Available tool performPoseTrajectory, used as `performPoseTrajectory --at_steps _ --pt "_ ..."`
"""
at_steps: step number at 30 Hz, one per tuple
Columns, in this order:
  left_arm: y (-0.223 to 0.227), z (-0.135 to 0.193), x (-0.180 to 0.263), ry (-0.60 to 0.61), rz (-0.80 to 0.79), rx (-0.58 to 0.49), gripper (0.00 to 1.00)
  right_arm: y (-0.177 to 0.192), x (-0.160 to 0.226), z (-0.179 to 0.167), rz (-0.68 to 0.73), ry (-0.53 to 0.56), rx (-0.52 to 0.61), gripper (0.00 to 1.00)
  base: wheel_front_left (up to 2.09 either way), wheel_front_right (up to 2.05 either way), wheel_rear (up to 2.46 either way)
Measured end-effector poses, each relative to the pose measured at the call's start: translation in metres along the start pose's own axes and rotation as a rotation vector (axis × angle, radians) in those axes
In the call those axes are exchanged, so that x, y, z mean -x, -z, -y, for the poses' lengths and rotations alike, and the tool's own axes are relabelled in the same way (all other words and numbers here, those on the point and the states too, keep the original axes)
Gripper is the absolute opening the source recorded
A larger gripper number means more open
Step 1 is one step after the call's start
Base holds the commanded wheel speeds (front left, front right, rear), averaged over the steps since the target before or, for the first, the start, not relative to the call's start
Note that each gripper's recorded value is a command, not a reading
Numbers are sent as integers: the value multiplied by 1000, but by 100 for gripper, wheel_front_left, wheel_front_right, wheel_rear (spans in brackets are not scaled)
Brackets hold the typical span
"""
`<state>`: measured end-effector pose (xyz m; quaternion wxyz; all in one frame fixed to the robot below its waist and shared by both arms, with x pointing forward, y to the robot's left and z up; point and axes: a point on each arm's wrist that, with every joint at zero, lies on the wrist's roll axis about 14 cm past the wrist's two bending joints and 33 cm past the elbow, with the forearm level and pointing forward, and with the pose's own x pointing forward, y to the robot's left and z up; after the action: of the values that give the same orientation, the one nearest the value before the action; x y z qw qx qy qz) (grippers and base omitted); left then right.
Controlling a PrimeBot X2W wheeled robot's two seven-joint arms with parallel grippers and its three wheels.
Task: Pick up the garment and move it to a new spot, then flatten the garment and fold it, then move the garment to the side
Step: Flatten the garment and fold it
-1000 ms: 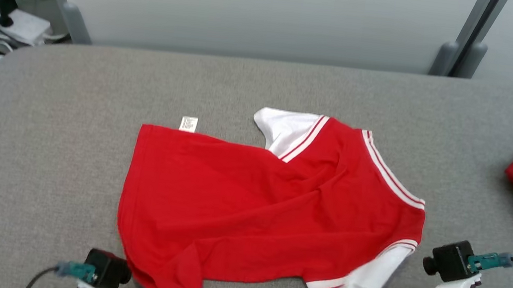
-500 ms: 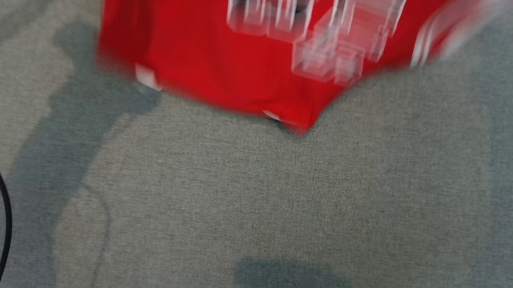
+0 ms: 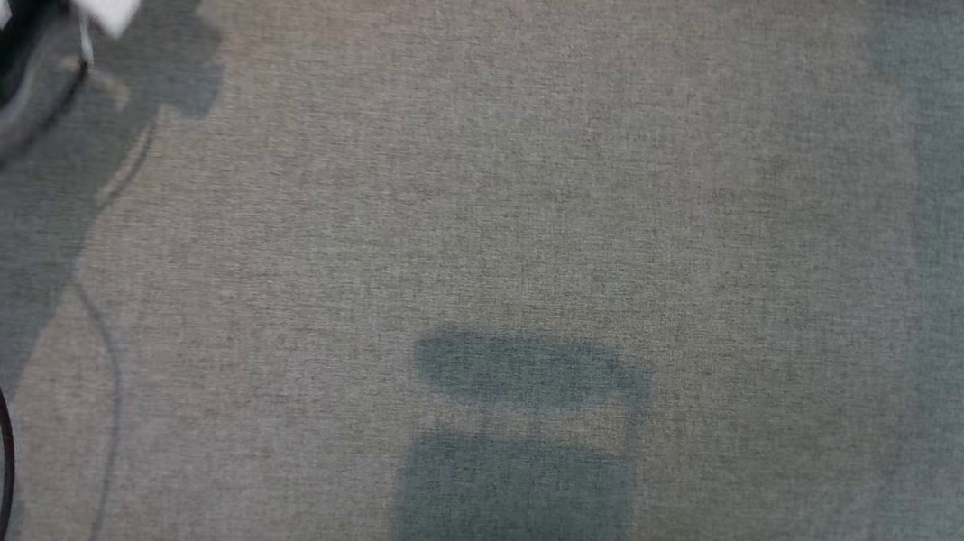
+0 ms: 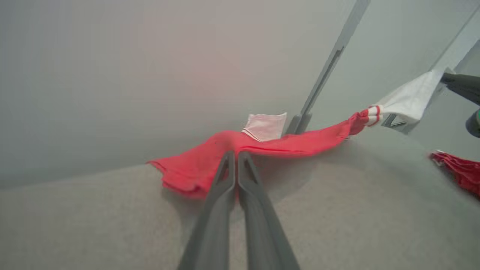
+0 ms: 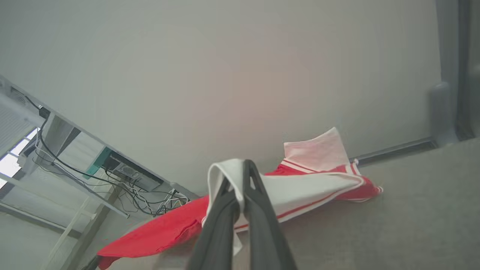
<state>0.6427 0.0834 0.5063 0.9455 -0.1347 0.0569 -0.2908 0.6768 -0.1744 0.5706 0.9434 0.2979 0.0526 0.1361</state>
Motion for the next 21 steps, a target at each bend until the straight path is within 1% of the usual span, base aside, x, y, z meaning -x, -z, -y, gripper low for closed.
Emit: performPoseTrajectory --at_steps 2,4,6,7,9,12,16,17,21 --pt "51 -8 12 -27 -87 47 0 40 12 19 -113 26 -51 0 0 0 0" --pt "94 -8 28 -42 -158 86 0 83 33 32 -252 44 -98 0 0 0 0" --pt "121 -3 44 -40 -210 92 0 115 56 36 -367 45 -166 0 0 0 0" --pt "126 -2 50 -45 -217 93 0 127 68 35 -417 35 -200 0 0 0 0" --pt "131 -1 60 -56 -229 91 0 139 88 25 -476 0 -278 0 0 0 0" --pt "131 3 72 -72 -227 100 0 145 116 16 -540 -35 -327 0 0 0 0" --pt "134 13 97 -110 -223 126 0 154 152 7 -609 -49 -372 0 0 0 0" --pt "134 15 113 -136 -222 129 0 156 168 3 -632 -48 -371 0 0 0 0" --pt "132 22 144 -178 -221 123 0 153 195 -11 -629 -57 -407 0 0 0 0"
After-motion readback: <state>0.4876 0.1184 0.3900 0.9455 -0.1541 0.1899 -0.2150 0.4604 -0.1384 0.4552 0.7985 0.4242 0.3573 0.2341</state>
